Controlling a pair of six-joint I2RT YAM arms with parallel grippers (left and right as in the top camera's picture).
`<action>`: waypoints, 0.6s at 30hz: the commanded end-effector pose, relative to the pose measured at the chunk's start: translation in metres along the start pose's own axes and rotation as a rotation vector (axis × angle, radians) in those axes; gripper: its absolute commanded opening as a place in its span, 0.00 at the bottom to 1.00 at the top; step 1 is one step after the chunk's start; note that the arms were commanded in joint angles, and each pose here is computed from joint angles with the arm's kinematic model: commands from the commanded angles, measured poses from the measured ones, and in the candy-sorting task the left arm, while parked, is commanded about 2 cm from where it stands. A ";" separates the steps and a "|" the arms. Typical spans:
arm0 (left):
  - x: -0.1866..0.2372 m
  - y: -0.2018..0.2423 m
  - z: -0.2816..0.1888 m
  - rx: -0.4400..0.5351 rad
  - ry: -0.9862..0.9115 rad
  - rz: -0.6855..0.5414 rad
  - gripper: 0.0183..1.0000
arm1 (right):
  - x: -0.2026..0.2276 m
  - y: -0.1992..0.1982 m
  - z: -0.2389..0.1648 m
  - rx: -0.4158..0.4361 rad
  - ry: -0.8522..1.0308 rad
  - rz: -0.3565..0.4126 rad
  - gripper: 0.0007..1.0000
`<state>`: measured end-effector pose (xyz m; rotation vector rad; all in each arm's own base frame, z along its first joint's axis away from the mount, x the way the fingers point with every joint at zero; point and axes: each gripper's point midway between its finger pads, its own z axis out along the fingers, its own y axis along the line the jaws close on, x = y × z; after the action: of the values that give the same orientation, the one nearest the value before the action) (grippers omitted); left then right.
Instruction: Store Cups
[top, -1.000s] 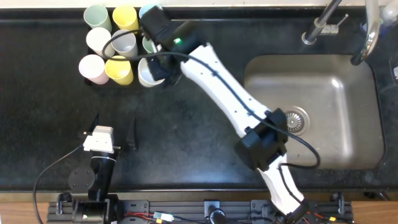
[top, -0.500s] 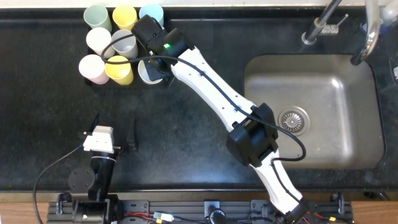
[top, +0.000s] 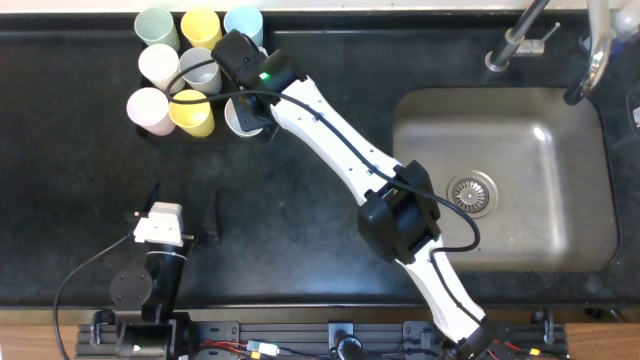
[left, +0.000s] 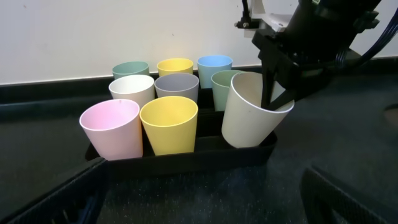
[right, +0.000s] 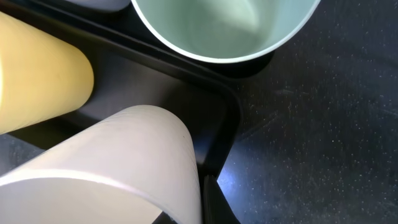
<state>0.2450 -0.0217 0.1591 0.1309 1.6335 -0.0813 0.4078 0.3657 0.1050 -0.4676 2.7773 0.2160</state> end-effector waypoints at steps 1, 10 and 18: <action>-0.001 -0.002 -0.001 0.013 -0.007 0.016 1.00 | -0.006 0.001 -0.004 0.001 -0.023 0.021 0.04; -0.001 -0.002 -0.001 0.013 -0.007 0.016 1.00 | -0.005 0.001 0.002 0.002 -0.019 0.042 0.04; -0.001 -0.003 -0.001 0.013 -0.007 0.017 1.00 | -0.003 0.000 0.003 0.007 -0.012 0.072 0.06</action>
<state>0.2450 -0.0217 0.1591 0.1309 1.6335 -0.0813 0.4089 0.3666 0.1053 -0.4049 2.7846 0.2301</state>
